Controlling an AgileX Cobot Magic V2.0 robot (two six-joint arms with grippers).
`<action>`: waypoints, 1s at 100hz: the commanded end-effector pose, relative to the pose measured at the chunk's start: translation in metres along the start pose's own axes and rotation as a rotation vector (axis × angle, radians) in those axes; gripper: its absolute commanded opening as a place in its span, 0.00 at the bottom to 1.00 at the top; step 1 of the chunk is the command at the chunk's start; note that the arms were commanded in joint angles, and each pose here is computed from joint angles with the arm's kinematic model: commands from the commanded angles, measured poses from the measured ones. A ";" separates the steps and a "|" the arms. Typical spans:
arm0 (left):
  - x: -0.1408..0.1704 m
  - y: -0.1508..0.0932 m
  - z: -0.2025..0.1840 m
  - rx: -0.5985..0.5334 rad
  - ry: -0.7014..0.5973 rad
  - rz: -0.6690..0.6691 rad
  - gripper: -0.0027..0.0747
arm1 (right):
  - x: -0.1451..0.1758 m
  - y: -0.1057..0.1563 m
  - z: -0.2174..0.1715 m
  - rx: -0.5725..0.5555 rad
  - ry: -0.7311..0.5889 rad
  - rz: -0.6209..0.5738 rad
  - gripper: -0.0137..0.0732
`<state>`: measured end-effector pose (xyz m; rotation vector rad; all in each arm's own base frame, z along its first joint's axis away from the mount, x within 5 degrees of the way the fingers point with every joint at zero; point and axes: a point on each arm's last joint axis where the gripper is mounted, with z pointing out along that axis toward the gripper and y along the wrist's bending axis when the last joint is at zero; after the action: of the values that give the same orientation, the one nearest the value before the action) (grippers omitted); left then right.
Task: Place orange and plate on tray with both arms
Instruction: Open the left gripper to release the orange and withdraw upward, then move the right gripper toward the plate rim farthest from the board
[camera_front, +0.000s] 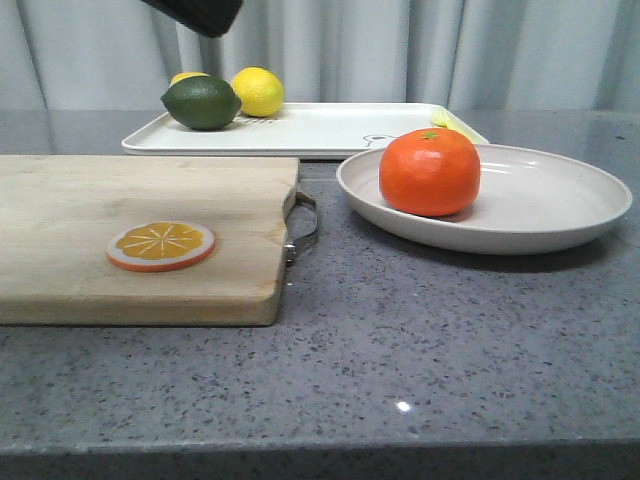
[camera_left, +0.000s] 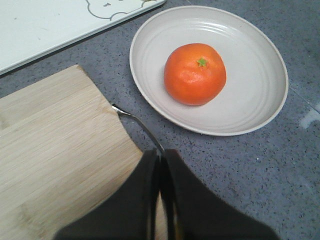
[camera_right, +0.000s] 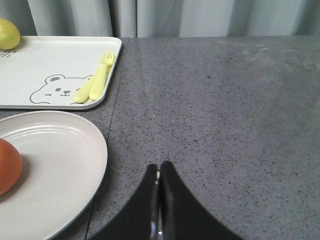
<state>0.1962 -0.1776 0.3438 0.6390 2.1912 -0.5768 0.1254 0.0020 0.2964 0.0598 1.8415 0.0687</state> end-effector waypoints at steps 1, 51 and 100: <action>-0.005 0.000 -0.028 0.012 -0.166 -0.014 0.01 | -0.017 0.001 -0.002 -0.001 -0.086 -0.005 0.09; 0.090 0.018 -0.089 -0.009 -0.281 -0.085 0.01 | -0.025 0.001 0.003 0.002 -0.007 0.003 0.09; 0.137 0.022 -0.109 0.008 -0.341 -0.078 0.01 | -0.056 0.007 0.070 0.009 0.383 0.037 0.09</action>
<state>0.0694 -0.0614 0.2867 0.4620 1.9709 -0.6484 0.1936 0.0053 0.3144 0.0953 2.2551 0.1002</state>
